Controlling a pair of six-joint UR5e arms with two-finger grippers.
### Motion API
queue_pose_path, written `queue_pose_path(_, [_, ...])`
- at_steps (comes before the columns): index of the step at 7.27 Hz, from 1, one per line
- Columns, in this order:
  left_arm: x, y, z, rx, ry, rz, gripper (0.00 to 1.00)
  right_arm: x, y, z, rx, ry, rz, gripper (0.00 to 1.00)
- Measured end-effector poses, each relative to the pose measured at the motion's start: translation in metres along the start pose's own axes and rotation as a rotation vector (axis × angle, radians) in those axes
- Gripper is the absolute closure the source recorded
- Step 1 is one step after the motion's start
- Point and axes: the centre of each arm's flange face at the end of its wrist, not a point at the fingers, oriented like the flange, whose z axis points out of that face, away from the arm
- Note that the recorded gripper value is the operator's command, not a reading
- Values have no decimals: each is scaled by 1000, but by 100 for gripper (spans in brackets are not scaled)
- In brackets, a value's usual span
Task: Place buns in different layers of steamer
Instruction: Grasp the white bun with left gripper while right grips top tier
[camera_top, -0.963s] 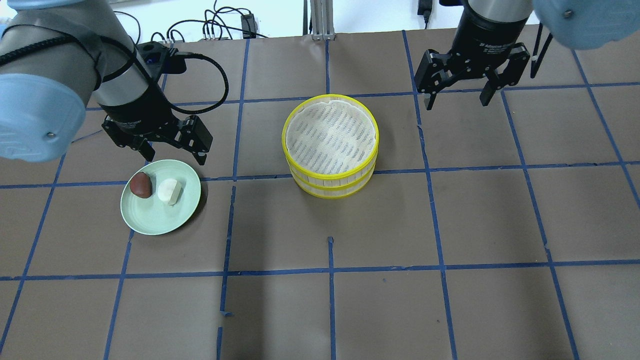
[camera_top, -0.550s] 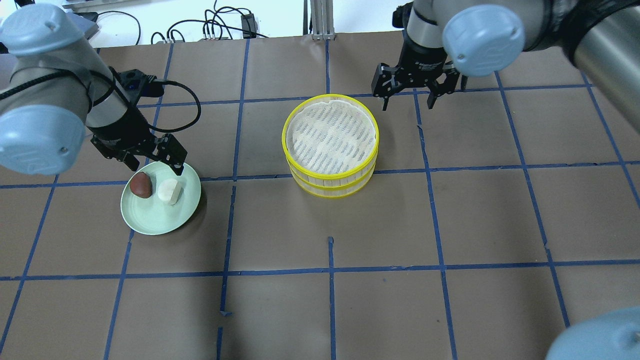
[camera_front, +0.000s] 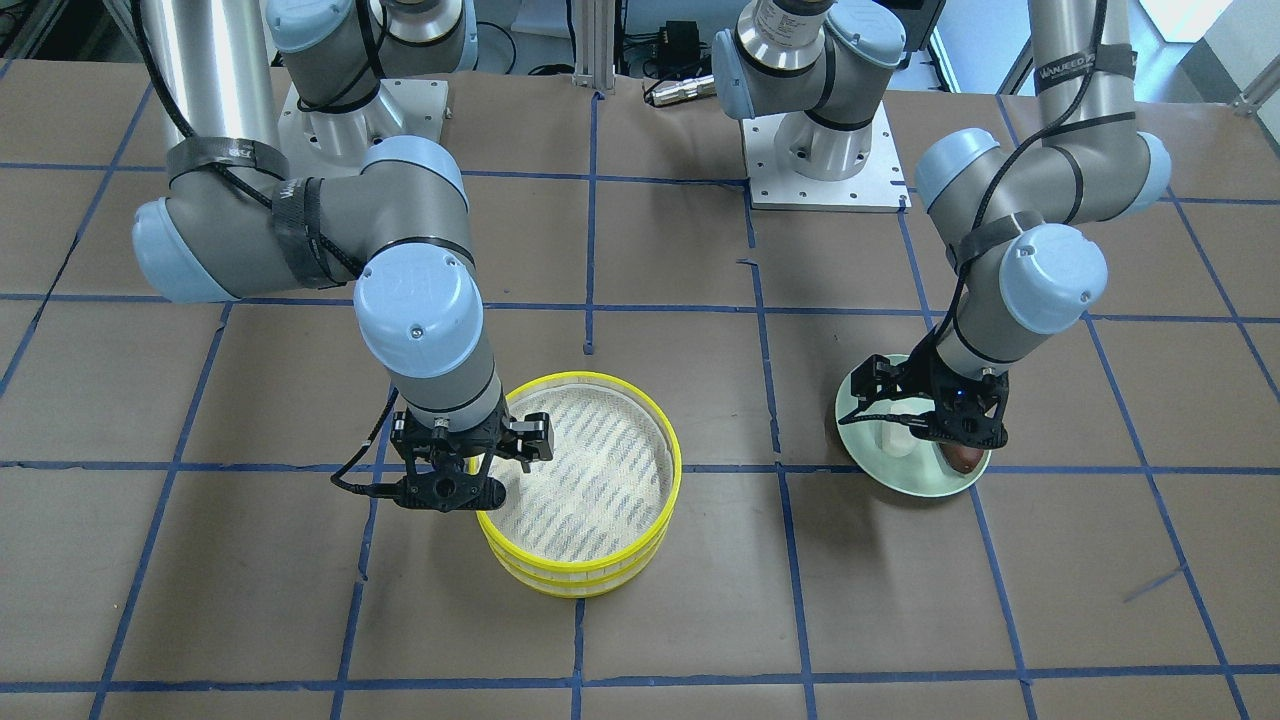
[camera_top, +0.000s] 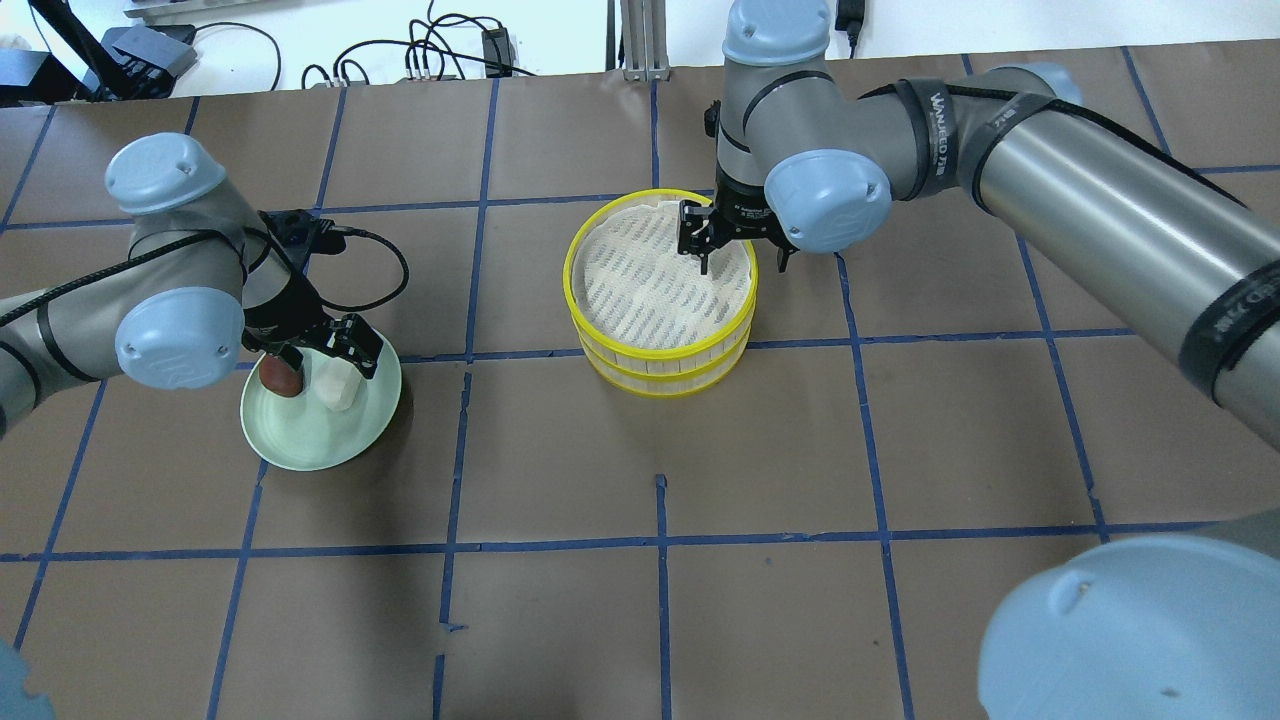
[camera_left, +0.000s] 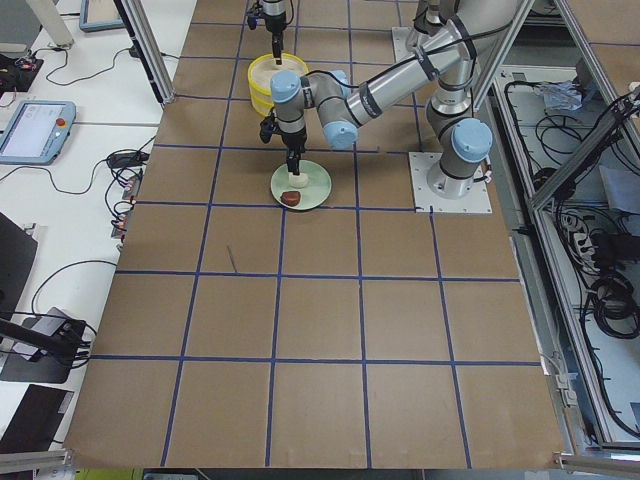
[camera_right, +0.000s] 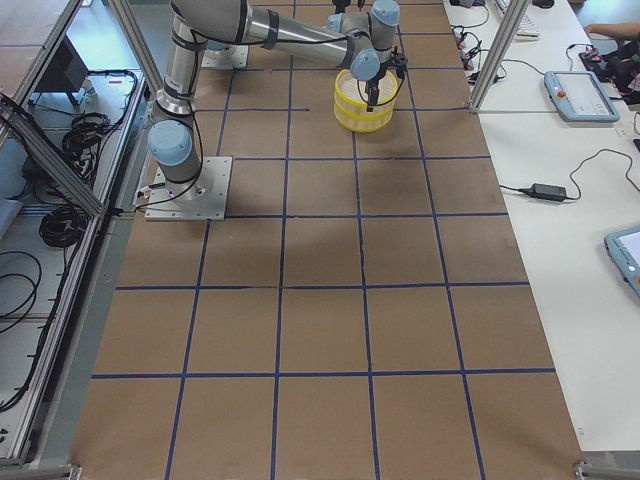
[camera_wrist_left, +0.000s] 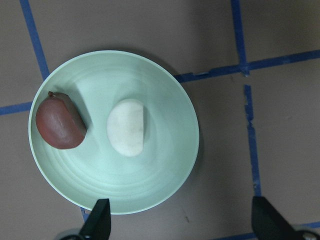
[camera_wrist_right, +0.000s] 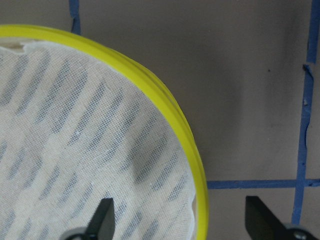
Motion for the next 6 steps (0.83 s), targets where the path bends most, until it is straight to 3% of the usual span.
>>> queue_pose_path(1, [-5, -3, 9, -5, -25, -1, 12, -1, 2, 3, 0, 0, 9, 95])
queue_pose_path(2, [-7, -5, 16, -13, -39, -1, 45, 0, 3, 3, 0, 2, 16, 96])
queue_pose_path(3, [-9, -7, 25, -25, -41, -1, 67, 1, 4, 2, 1, 10, 20, 97])
queue_pose_path(5, [-10, -10, 31, -29, -41, -7, 88, 6, 14, -11, -12, 18, 21, 97])
queue_pose_path(6, [-10, -15, 20, -2, -49, -24, 93, 13, 20, -26, -22, 30, 15, 97])
